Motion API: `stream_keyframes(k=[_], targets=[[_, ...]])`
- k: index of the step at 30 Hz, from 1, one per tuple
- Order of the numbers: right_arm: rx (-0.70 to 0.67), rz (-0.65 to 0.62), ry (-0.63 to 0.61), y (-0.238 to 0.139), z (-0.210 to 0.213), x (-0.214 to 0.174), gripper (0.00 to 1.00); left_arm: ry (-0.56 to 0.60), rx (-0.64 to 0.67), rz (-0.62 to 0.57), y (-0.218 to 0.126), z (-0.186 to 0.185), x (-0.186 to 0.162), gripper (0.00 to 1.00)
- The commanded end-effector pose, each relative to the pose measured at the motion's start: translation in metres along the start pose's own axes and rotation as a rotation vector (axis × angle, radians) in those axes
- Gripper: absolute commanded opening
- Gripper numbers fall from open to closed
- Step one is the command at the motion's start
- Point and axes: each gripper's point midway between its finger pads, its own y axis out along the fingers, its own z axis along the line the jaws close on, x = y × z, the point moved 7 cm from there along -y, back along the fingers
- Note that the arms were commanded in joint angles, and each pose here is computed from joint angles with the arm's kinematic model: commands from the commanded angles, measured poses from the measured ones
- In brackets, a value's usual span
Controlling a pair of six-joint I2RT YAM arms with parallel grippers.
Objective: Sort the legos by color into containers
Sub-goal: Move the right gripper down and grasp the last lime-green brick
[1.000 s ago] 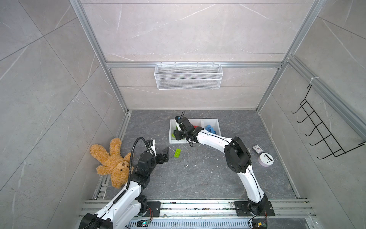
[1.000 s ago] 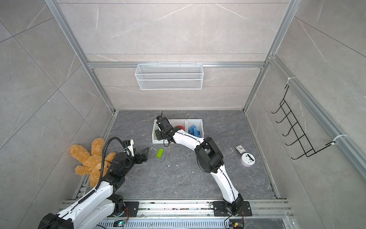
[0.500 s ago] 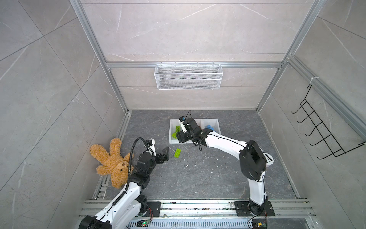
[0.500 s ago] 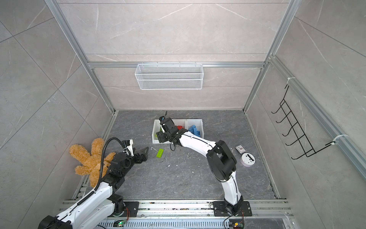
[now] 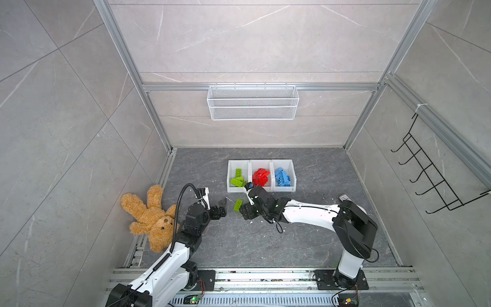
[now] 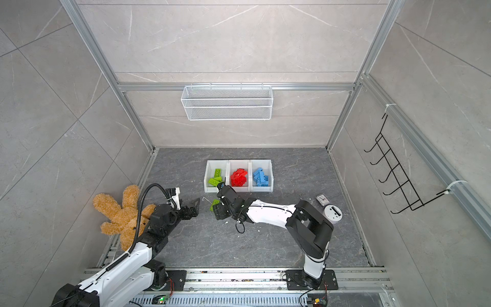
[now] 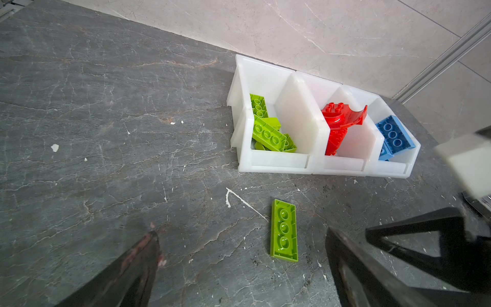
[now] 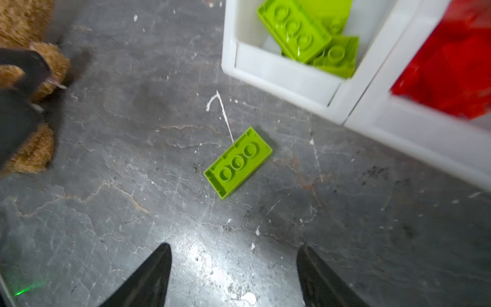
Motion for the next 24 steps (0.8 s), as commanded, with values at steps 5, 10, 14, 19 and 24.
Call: stream_keyframes(k=[5,10,14,19,24], targets=[[0.033,0.017,0.018,0.024,0.011,0.010,0.78,0.025,-0.006,-0.072,-0.004,-0.004,0.016,0.99],[0.061,0.051,0.024,0.046,0.016,0.008,0.78,0.024,-0.005,-0.071,-0.003,-0.004,0.016,0.99],[0.017,0.077,0.016,0.061,0.015,0.007,0.79,0.018,-0.012,-0.071,-0.004,-0.004,0.015,0.99],[0.000,0.097,0.000,0.073,0.016,0.007,0.80,0.020,-0.010,-0.073,-0.004,-0.004,0.015,0.99],[-0.050,0.113,-0.042,0.088,0.017,0.011,0.81,0.020,-0.011,-0.072,-0.004,-0.005,0.016,0.99]])
